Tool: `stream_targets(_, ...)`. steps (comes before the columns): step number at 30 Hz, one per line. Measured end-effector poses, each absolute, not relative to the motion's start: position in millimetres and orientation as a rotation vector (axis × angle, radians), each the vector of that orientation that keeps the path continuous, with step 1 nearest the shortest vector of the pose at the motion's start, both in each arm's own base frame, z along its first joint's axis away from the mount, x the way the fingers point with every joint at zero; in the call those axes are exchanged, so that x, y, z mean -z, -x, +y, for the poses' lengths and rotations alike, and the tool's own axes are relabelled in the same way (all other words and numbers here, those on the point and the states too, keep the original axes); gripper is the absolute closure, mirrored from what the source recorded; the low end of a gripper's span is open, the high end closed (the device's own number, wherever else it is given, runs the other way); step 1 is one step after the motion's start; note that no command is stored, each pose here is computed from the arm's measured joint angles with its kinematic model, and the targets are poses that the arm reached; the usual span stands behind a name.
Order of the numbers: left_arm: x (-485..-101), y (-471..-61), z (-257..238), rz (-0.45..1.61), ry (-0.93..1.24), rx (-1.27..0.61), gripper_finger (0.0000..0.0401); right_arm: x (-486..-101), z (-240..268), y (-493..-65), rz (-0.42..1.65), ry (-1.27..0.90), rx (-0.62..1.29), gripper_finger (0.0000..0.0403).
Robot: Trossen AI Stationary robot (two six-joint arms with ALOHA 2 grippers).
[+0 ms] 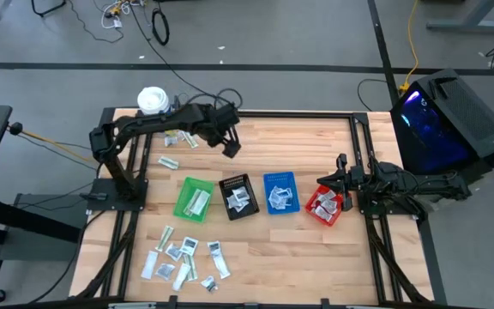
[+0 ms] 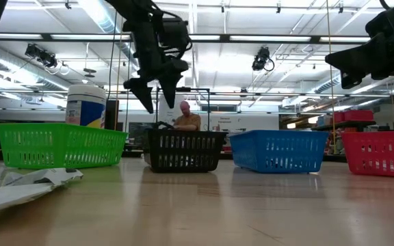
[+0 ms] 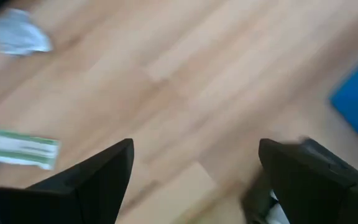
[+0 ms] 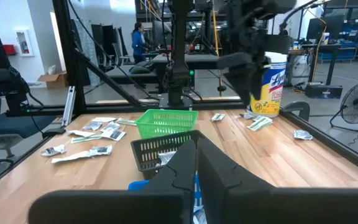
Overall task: Pick & Place First Aid Supplies
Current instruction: Put the towelette pack into the black basket
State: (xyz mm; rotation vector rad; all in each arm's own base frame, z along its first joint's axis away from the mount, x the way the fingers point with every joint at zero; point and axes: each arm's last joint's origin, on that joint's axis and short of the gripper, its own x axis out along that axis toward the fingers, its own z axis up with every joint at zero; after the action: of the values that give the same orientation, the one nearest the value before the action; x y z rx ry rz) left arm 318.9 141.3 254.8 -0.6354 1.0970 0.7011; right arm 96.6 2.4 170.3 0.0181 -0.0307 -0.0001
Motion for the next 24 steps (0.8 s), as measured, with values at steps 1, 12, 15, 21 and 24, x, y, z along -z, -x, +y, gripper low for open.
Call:
stream_targets(1, -255, -316, 146, 1.093, 0.634, -0.73, 0.0046, -170, 2, -97, -0.031, -0.018, 0.0, 0.038)
stream_targets(12, -253, -295, 196, 0.989, 0.627, -1.048, 0.0046, -170, 2, -97, -0.031, -0.018, 0.0, 0.038)
stream_targets(15, -247, -292, 209, 0.98, 0.673, -1.036, 0.0046, -170, 2, -97, -0.031, -0.018, -0.001, 0.038)
stream_targets(21, -240, -283, 233, 0.967, 0.737, -1.027, 0.0046, -170, 2, -97, -0.031, -0.018, 0.0, 0.038)
stream_targets(24, -239, -277, 241, 0.963, 0.76, -1.043, 0.0046, -170, 2, -97, -0.031, -0.018, 0.0, 0.038)
